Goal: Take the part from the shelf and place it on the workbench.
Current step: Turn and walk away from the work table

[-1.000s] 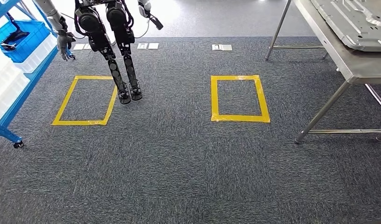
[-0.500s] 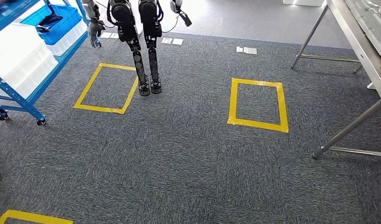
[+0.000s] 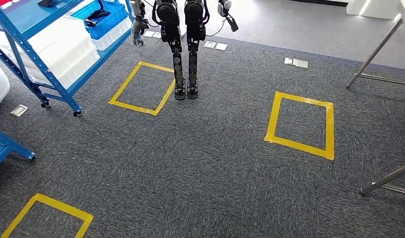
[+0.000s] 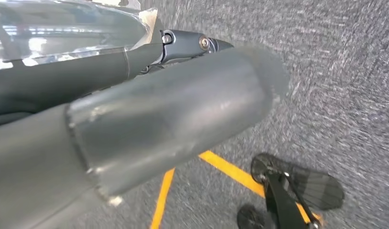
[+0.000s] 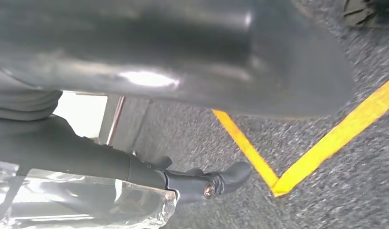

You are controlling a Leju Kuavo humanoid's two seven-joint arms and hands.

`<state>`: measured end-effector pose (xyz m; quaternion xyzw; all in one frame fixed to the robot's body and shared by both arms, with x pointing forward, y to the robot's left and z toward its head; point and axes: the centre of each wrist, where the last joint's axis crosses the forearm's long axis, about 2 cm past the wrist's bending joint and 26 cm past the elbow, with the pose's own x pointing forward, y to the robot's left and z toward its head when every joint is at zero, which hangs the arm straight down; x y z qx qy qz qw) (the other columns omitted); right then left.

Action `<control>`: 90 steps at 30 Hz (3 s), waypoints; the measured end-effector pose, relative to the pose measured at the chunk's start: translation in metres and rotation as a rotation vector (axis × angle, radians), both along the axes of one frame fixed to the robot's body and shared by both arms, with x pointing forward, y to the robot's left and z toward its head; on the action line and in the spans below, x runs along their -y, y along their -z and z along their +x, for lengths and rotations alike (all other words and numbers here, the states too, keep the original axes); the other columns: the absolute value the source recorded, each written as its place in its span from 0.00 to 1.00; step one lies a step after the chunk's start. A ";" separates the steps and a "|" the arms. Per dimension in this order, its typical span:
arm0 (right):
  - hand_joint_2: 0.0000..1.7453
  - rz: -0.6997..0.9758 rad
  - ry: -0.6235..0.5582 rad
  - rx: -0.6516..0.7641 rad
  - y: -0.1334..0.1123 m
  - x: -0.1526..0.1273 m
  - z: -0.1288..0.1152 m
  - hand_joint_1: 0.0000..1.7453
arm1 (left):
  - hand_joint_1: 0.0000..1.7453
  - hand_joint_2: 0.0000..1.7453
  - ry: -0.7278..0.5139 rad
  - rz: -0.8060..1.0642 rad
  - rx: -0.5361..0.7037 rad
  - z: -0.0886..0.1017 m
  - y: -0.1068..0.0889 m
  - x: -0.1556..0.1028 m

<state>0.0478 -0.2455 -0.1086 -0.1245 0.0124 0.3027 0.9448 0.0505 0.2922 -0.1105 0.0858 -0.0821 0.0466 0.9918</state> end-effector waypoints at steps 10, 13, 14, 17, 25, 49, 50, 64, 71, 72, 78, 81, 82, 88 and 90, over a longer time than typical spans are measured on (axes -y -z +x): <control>0.00 -0.002 -0.078 0.020 0.000 -0.001 0.003 0.00 | 0.00 0.00 -0.109 -0.030 -0.003 -0.006 0.001 -0.003; 0.00 -0.001 -0.093 0.034 -0.001 -0.002 0.005 0.00 | 0.00 0.00 -0.132 -0.024 0.000 -0.004 0.001 -0.004; 0.00 -0.003 -0.101 0.039 -0.001 -0.002 0.007 0.00 | 0.00 0.00 -0.141 -0.024 0.002 -0.005 0.001 -0.004; 0.00 -0.008 -0.129 0.052 -0.002 -0.003 0.012 0.00 | 0.00 0.00 -0.170 -0.030 0.012 -0.007 0.001 -0.003; 0.00 -0.009 -0.181 0.049 -0.003 -0.004 0.016 0.00 | 0.00 0.00 -0.235 -0.051 0.024 -0.010 0.001 0.003; 0.00 0.004 -0.184 0.058 -0.004 -0.011 0.020 0.00 | 0.00 0.00 -0.196 -0.076 0.147 -0.008 0.001 0.022; 0.00 0.005 -0.171 0.058 -0.004 -0.011 0.018 0.00 | 0.00 0.00 -0.193 -0.075 0.151 -0.007 0.001 0.022; 0.00 0.012 -0.129 0.050 -0.002 -0.010 0.011 0.00 | 0.00 0.00 -0.186 -0.052 0.172 -0.007 0.000 0.023; 0.00 0.012 -0.122 0.050 -0.002 -0.011 0.009 0.00 | 0.00 0.00 -0.239 0.105 0.259 -0.005 -0.001 0.027; 0.00 0.014 -0.122 0.051 -0.002 -0.011 0.009 0.00 | 0.00 0.00 -0.255 0.090 0.267 -0.004 -0.001 0.028; 0.00 0.017 -0.106 0.055 -0.003 -0.012 0.011 0.00 | 0.00 0.00 -0.312 -0.028 0.287 0.000 -0.001 0.036; 0.00 0.017 -0.094 0.048 -0.002 -0.010 0.008 0.00 | 0.00 0.00 -0.317 -0.068 0.297 0.003 -0.002 0.038; 0.00 0.017 -0.089 0.045 -0.002 -0.010 0.007 0.00 | 0.00 0.00 -0.317 -0.079 0.298 0.003 -0.002 0.038; 0.00 0.015 -0.062 0.038 -0.001 -0.007 0.004 0.00 | 0.00 0.00 -0.301 -0.118 0.286 0.002 -0.002 0.040; 0.00 0.015 -0.054 0.039 -0.001 -0.006 0.005 0.00 | 0.00 0.00 -0.293 -0.124 0.279 0.002 -0.001 0.039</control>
